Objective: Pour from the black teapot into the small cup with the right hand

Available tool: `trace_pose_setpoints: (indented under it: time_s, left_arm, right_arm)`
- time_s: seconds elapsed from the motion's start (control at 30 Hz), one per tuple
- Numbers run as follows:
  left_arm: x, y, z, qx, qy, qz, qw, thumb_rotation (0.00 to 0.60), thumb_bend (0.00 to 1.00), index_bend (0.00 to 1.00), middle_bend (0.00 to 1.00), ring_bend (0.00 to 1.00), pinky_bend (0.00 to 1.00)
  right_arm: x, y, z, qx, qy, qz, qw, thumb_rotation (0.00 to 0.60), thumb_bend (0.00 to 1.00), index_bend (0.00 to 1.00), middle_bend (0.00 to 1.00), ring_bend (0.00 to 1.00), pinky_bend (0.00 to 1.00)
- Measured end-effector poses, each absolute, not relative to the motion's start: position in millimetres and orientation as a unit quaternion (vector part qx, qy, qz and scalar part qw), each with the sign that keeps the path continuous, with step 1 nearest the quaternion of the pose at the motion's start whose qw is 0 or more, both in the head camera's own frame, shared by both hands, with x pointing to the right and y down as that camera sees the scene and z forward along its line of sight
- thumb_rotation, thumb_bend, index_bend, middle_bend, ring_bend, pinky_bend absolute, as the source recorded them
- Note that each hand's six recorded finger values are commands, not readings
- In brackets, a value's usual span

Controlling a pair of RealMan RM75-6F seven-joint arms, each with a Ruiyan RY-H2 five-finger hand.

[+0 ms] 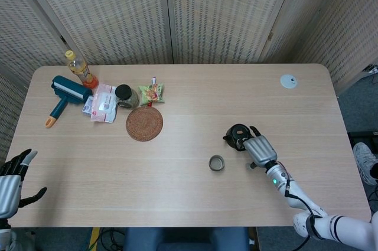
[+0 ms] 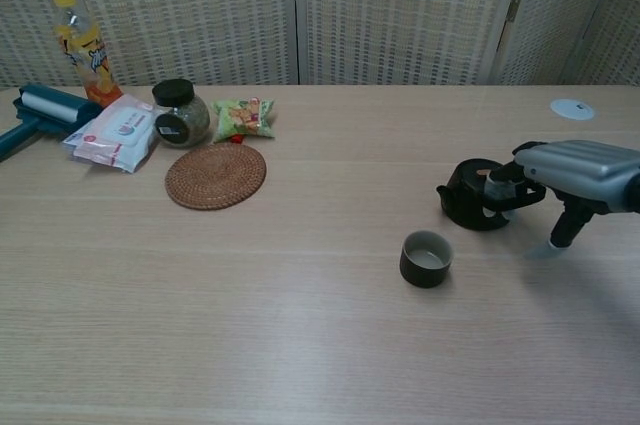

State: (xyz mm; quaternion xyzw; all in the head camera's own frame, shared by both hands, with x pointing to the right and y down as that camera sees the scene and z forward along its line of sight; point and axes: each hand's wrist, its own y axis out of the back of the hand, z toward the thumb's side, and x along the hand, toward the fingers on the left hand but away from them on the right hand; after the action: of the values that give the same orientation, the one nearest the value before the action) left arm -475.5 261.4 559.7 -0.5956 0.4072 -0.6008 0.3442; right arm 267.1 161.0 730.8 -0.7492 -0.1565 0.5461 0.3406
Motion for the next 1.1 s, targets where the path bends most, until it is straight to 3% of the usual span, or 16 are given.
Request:
trace_pose_setpoints:
  time_s: [0.27,0.33,0.47,0.57,0.73,0.97,1.1]
  left_arm:
    - [-475.6,261.7,560.1,-0.596,0.407,-0.601,0.343,0.600,0.19,0.12,0.09,0.14,0.17]
    - [-475.3,261.7,560.4,-0.597,0.407,-0.600,0.343,0.600,0.19,0.12,0.09,0.14,0.17]
    - [-474.8,261.9,561.2,-0.599,0.406,-0.600,0.341,0.600,0.19,0.12,0.09,0.14,0.17]
    - [-474.5,261.9,561.5,-0.600,0.406,-0.600,0.340,0.600,0.19,0.12,0.09,0.14,0.17]
    - [-474.1,261.7,561.4,-0.601,0.407,-0.598,0.340,0.600,0.19,0.12,0.09,0.14,0.17]
    - [-473.9,261.4,561.3,-0.602,0.407,-0.597,0.340,0.600,0.19,0.12,0.09,0.14,0.17]
    - [-473.9,261.2,561.1,-0.602,0.407,-0.597,0.340,0.600,0.19,0.12,0.09,0.14,0.17]
  right_arm:
    - [267.3,159.5,730.8,-0.752,-0.160,0.546,0.333,0.595,0.00,0.57,0.54,0.44,0.00]
    - [268.0,159.6,731.4,-0.753,-0.162,0.548,0.328,0.555,0.00,0.58,0.54,0.44,0.00]
    - [269.2,158.6,731.2,-0.752,-0.164,0.549,0.326,0.417,0.00,0.62,0.55,0.44,0.00]
    - [269.8,157.5,730.5,-0.750,-0.166,0.549,0.328,0.365,0.00,0.64,0.56,0.44,0.00]
    - [269.9,156.9,729.3,-0.748,-0.169,0.550,0.332,0.336,0.00,0.66,0.58,0.45,0.00]
    - [270.0,156.4,730.2,-0.746,-0.169,0.552,0.331,0.334,0.00,0.79,0.69,0.55,0.00]
    - [269.3,154.0,730.4,-0.745,-0.172,0.552,0.331,0.334,0.00,0.81,0.72,0.59,0.00]
